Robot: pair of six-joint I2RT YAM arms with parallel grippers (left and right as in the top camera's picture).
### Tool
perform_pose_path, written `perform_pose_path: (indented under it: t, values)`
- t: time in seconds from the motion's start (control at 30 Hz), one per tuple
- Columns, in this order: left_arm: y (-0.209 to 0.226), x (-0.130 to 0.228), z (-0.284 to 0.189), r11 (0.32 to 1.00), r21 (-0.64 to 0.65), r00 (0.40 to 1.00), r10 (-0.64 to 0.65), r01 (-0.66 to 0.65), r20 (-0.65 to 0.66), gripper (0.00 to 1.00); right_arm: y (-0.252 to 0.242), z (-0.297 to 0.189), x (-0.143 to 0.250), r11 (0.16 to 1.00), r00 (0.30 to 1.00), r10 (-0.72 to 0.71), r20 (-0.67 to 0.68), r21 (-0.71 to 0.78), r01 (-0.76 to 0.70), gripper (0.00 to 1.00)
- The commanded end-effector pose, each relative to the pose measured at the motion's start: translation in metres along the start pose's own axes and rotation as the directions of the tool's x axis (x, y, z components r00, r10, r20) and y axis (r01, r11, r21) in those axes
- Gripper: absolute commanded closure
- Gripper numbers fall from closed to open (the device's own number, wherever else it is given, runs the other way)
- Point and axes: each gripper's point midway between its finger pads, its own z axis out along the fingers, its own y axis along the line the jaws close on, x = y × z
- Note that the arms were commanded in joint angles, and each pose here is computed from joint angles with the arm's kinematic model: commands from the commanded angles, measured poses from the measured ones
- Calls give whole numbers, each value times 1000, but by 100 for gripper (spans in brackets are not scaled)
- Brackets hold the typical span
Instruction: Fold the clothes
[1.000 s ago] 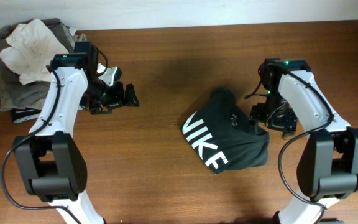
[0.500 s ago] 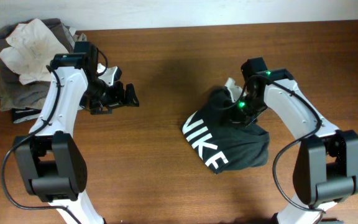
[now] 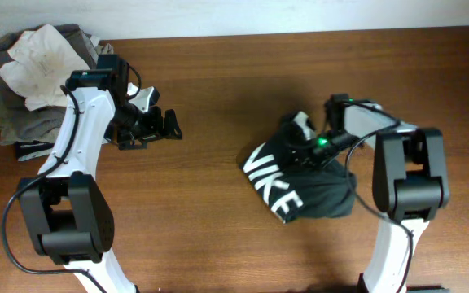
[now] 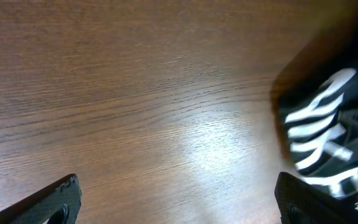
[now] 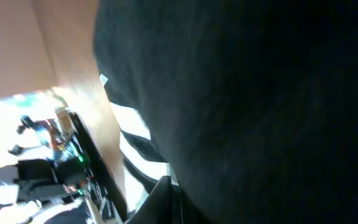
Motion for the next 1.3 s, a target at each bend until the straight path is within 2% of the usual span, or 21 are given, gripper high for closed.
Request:
perform_pose_path:
  t: [0.0,0.1,0.2,0.37,0.53,0.63,0.87,0.97,1.1,1.17,1.27]
  values:
    - [1,0,4,1000,-7,1000,3,-3,-6,1,-24,-20,-8,998,996,25,81,-52,-21,88]
    - [1,0,4,1000,-7,1000,3,-3,-6,1,-21,-40,-13,996,992,56,112,-77,-47,89]
    - [1,0,4,1000,-7,1000,3,-3,-6,1,1,-64,-17,993,993,12,119,-117,2,94]
    - [1,0,5,1000,-7,1000,5,-5,-7,1,62,-109,-24,988,989,-55,140,-133,73,95]
    - [0,0,5,1000,-7,1000,7,-7,-8,1,89,-130,12,999,999,-31,12,-14,31,96]
    - [0,0,5,1000,-7,1000,7,-7,-8,1,86,-123,21,1000,999,-20,-34,19,20,96]
    - [0,0,5,1000,-7,1000,7,-7,-8,1,77,-76,65,995,984,-33,-173,-97,17,96]
    - [0,-1,5,1000,-7,1000,9,-9,-4,1,57,-52,76,990,988,-36,-150,-144,14,96]
    - [0,-1,5,1000,-7,1000,8,-8,-5,1,-2,-12,86,992,987,120,-107,-28,-124,85]
    - [0,-1,5,1000,-7,1000,8,-8,-5,1,-13,-6,88,989,985,149,-92,-6,-150,87]
    - [0,-1,5,1000,-6,1000,8,-8,-5,1,-13,-7,85,986,982,168,-85,-1,-168,94]
